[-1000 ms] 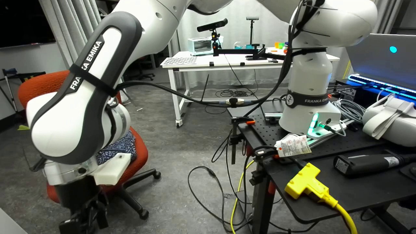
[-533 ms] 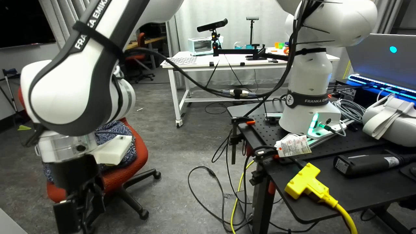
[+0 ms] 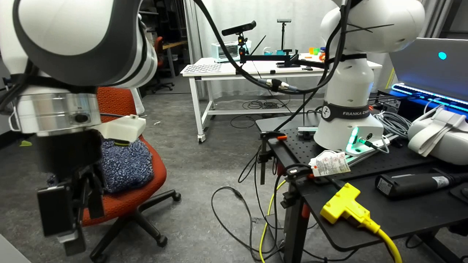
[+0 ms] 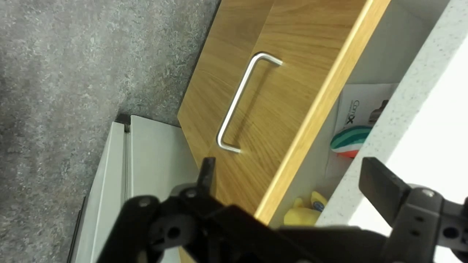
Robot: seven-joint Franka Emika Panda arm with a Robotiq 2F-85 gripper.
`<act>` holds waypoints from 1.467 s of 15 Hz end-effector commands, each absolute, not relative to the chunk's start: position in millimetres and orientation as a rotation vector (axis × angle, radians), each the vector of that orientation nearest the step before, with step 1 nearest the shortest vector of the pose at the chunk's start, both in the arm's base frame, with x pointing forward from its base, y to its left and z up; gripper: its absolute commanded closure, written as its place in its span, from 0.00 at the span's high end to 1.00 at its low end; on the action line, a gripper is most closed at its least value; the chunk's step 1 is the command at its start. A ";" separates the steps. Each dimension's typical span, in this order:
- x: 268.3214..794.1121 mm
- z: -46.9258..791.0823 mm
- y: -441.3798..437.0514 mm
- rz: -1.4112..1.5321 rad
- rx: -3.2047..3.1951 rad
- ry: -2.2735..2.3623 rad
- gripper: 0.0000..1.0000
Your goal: Open the top drawer of the bottom cabinet.
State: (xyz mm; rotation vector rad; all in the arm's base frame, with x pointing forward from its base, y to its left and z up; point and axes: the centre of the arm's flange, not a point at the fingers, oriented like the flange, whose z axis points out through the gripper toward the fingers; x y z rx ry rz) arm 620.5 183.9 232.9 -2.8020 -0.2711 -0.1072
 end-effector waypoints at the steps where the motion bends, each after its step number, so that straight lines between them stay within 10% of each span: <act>1: 601.3 235.7 193.7 -0.081 -2.800 -0.297 1.00; 22: 649.6 166.5 203.5 0.086 -2.855 -0.366 1.00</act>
